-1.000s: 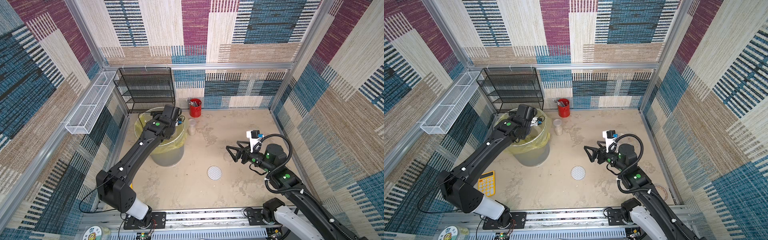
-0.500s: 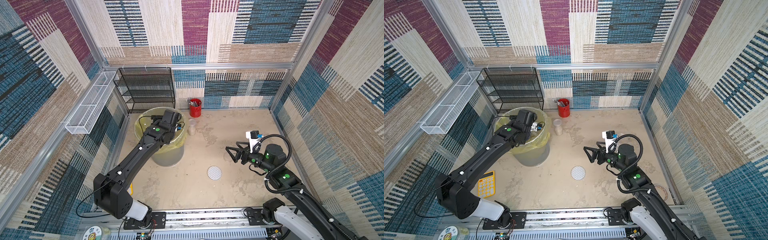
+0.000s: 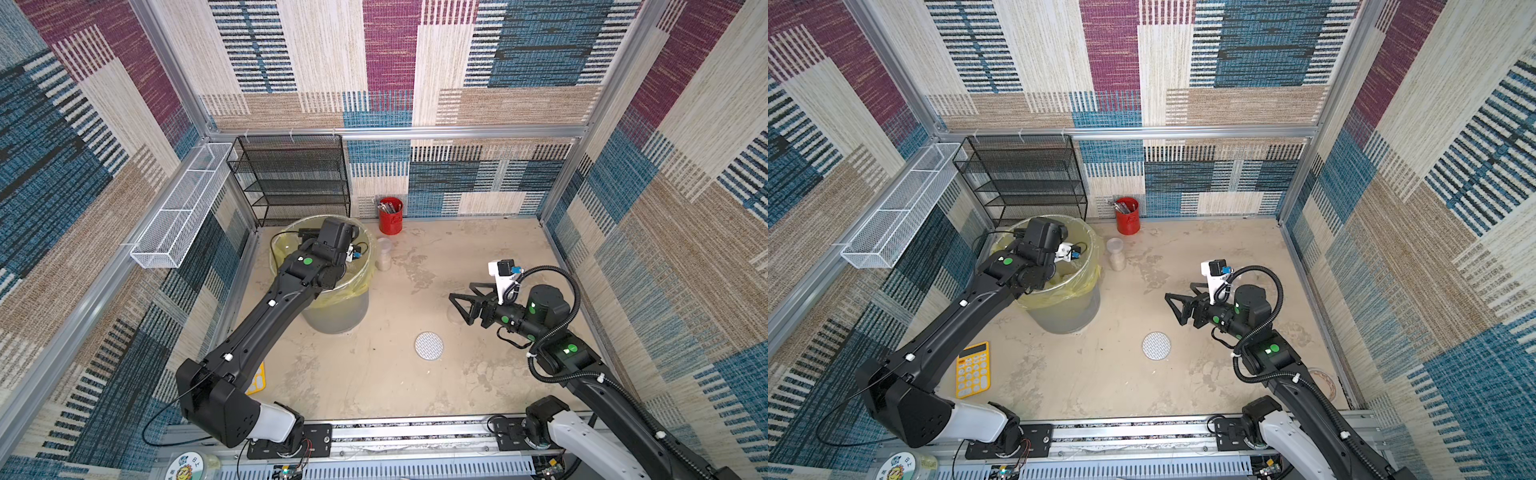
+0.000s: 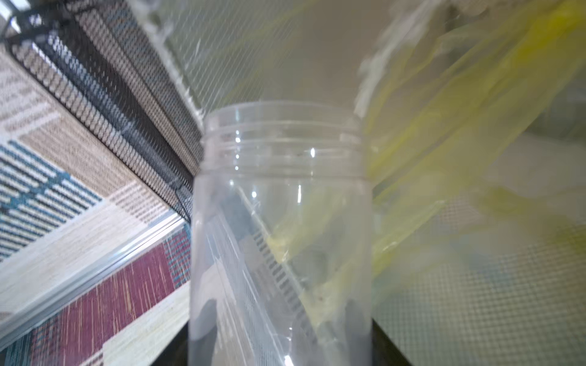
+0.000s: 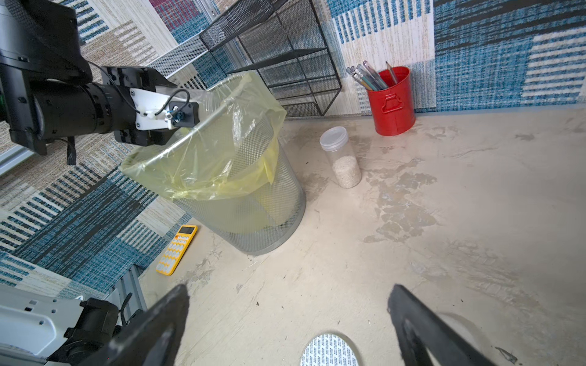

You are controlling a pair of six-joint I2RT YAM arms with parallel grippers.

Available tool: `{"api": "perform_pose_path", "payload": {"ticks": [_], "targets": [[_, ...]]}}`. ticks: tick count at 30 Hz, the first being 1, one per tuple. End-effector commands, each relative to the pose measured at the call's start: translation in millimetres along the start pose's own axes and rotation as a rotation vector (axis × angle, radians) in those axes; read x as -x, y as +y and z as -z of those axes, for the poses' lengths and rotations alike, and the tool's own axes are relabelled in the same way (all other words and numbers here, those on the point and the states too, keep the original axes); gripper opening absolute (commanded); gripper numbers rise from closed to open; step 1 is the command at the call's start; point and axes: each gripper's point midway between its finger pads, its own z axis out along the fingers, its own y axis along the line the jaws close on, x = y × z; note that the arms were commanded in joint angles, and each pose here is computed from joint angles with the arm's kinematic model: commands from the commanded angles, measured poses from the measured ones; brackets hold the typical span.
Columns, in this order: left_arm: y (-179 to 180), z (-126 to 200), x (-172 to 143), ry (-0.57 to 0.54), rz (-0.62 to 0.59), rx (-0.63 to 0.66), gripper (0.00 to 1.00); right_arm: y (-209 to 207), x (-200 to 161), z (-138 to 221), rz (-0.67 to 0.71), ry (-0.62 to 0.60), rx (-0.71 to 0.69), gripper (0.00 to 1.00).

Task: Empty moldy rice from jars
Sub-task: Pour the moldy rice from the jar into the trash bin.

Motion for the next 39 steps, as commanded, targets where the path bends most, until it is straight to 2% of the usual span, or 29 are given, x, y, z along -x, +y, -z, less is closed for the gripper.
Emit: {"api": "perform_pose_path", "payload": {"ticks": [1,4,7,8,10,13,16,19,21,27,31,34,37,39], "targets": [[-1.0,1.2,1.7,-0.014,0.021,-0.010,0.00,6.8,4.0,-3.1,0.004,-0.019,0.047,0.99],[-1.4,-3.4,-11.8,0.000,0.055,-0.001,0.00,7.9,4.9,-5.7,-0.006,-0.005,0.053,0.99],[-9.9,2.1,2.8,-0.018,0.027,-0.022,0.00,8.6,5.5,-6.5,-0.010,-0.020,0.064,0.99],[-13.0,0.2,-0.9,-0.015,0.019,-0.036,0.00,8.7,6.8,-7.0,-0.008,-0.021,0.064,0.99],[-1.1,-1.9,-15.1,0.004,0.054,-0.005,0.00,9.0,8.4,-7.6,-0.006,-0.011,0.059,0.99],[4.3,10.0,-9.9,-0.035,0.053,0.001,0.00,8.9,8.0,-9.3,-0.003,-0.020,0.068,0.99],[12.1,11.4,-27.6,-0.027,0.097,0.021,0.00,8.8,9.2,-12.9,-0.004,0.002,0.067,0.99],[-5.6,14.5,-7.2,-0.046,0.036,-0.005,0.00,11.2,11.1,-14.1,0.001,-0.012,0.086,0.99],[-11.1,8.6,-19.7,-0.023,0.041,-0.026,0.00,10.8,13.4,-15.2,0.001,-0.001,0.077,0.99],[6.5,15.5,-49.4,-0.019,0.135,0.024,0.00,11.0,14.1,-15.3,0.012,-0.003,0.077,0.99],[-3.7,14.1,-30.8,-0.031,0.082,-0.007,0.00,18.1,24.6,-17.6,0.017,-0.011,0.105,0.99],[7.0,15.4,-43.1,-0.025,0.130,0.041,0.00,18.0,26.1,-18.0,0.016,-0.007,0.101,0.99],[-9.9,19.3,-23.9,-0.061,0.062,-0.010,0.00,16.3,21.2,-20.2,0.014,-0.010,0.111,0.99],[0.1,17.3,-36.5,-0.038,0.114,0.011,0.00,16.7,18.6,-23.0,0.003,0.010,0.120,0.99]]}}
